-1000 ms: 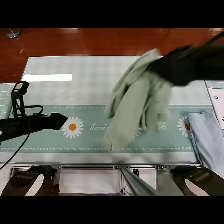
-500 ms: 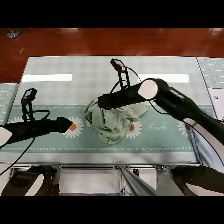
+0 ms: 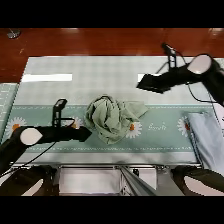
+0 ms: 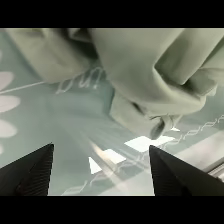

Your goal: Fold the shirts.

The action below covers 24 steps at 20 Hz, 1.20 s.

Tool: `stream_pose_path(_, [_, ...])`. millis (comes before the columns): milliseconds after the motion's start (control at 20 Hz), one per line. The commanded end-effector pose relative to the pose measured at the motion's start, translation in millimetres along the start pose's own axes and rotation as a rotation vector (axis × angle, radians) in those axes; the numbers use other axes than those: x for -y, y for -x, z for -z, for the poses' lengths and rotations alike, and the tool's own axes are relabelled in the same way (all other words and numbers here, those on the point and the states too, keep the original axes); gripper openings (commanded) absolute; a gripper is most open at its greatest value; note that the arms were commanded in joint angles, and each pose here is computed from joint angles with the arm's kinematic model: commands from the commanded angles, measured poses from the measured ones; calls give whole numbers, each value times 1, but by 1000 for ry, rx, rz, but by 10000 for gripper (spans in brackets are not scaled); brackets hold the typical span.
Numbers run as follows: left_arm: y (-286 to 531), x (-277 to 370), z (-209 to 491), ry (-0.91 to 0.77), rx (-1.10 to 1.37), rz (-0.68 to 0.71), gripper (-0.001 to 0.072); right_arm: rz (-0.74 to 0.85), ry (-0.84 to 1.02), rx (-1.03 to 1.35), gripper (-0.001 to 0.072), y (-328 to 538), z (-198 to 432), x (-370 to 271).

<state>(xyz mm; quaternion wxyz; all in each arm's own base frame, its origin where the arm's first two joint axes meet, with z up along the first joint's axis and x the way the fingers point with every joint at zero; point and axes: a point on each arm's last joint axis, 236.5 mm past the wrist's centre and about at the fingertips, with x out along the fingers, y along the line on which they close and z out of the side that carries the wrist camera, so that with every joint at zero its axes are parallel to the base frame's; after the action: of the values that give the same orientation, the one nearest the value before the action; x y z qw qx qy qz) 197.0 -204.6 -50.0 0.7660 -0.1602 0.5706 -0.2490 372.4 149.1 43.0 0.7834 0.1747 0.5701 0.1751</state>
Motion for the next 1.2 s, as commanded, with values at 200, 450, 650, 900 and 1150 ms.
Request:
stream_pose_path(200, [-77,35,-16,11,40,16,701,99,-168,-64,617,-14,100,80])
stream_pose_path(450, [-88,62,-32,-181,-45,50,24,15,-169,-95,617,-51,109,47])
stream_pose_path(650, [-57,66,-42,-252,-109,104,24,-90,-160,-128,617,-76,115,11])
stream_pose_path(900, [-44,55,-50,-234,-104,106,24,-129,-164,-122,617,-108,104,3])
stream_pose_path(1150, [-43,54,-56,-229,-81,100,24,-161,-110,-165,195,-130,96,-17])
